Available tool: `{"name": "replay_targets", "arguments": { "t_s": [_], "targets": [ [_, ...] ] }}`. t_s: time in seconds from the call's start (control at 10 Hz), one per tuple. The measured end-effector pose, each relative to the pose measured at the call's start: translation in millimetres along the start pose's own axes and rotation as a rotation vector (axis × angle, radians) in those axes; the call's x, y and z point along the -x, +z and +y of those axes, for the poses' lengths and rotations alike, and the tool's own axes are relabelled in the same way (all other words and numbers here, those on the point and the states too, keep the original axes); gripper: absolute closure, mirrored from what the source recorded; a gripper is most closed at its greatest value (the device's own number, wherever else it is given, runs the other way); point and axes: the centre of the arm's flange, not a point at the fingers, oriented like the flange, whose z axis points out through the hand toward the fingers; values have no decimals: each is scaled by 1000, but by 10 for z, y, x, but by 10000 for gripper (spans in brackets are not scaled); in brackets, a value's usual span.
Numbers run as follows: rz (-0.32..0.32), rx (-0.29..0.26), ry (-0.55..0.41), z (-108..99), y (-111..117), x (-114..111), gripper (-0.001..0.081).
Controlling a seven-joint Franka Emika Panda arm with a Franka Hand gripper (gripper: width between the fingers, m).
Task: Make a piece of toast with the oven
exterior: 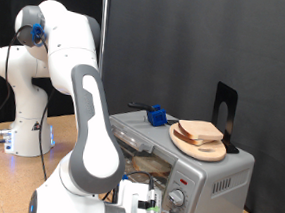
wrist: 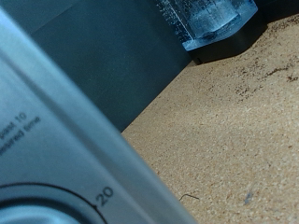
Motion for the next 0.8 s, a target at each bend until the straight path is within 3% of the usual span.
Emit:
{"name": "replay_targets", "arguments": {
  "t_s": [0.6, 0.8],
  "targets": [
    [-15, 4, 46, 35, 1, 37, 11],
    [-49, 36, 49, 186, 2, 174, 11]
  ]
}}
